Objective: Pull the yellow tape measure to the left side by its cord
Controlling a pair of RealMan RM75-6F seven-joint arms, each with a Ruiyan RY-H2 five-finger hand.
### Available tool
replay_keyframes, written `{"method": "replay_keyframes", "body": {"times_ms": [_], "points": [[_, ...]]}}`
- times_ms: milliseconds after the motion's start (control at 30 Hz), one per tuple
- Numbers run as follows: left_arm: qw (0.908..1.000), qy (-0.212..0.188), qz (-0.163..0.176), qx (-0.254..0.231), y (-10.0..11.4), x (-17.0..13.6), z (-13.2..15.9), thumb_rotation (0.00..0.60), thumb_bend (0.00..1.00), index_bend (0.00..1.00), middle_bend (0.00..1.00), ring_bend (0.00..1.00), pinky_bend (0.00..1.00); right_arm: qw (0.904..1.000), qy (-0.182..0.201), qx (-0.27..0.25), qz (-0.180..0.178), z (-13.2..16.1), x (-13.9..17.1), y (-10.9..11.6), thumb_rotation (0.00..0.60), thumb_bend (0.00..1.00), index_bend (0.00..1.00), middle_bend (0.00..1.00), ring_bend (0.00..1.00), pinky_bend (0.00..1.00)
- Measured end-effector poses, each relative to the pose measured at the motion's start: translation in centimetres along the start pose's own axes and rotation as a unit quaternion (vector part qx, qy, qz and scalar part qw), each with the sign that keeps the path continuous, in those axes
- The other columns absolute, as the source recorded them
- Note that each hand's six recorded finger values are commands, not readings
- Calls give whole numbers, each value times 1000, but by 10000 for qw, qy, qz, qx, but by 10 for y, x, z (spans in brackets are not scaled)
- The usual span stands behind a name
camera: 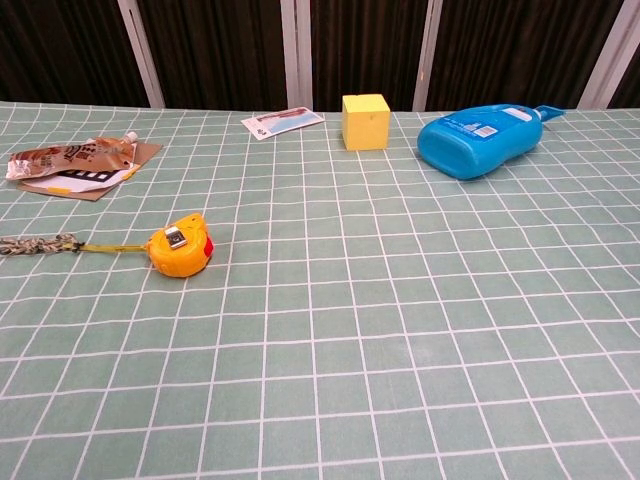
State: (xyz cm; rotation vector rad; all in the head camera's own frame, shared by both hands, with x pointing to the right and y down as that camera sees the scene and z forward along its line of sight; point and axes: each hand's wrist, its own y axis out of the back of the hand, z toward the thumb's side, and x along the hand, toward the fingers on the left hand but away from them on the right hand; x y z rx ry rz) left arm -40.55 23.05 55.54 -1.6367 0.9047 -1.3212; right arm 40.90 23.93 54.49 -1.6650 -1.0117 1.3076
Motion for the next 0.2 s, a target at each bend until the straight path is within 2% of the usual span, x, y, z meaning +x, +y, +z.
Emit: {"method": "replay_keyframes", "body": {"times_ms": [100, 200], "points": [[10000, 53, -27, -8, -4, -16, -10, 600, 0, 0, 0, 0, 0, 10000, 23, 24, -15, 2, 0, 0, 600, 220, 0, 0, 0, 0], [9999, 82, -45, -76, -6, -17, -12, 600, 0, 0, 0, 0, 0, 10000, 20, 26, -30, 2, 0, 0, 600, 220, 0, 0, 0, 0]]}}
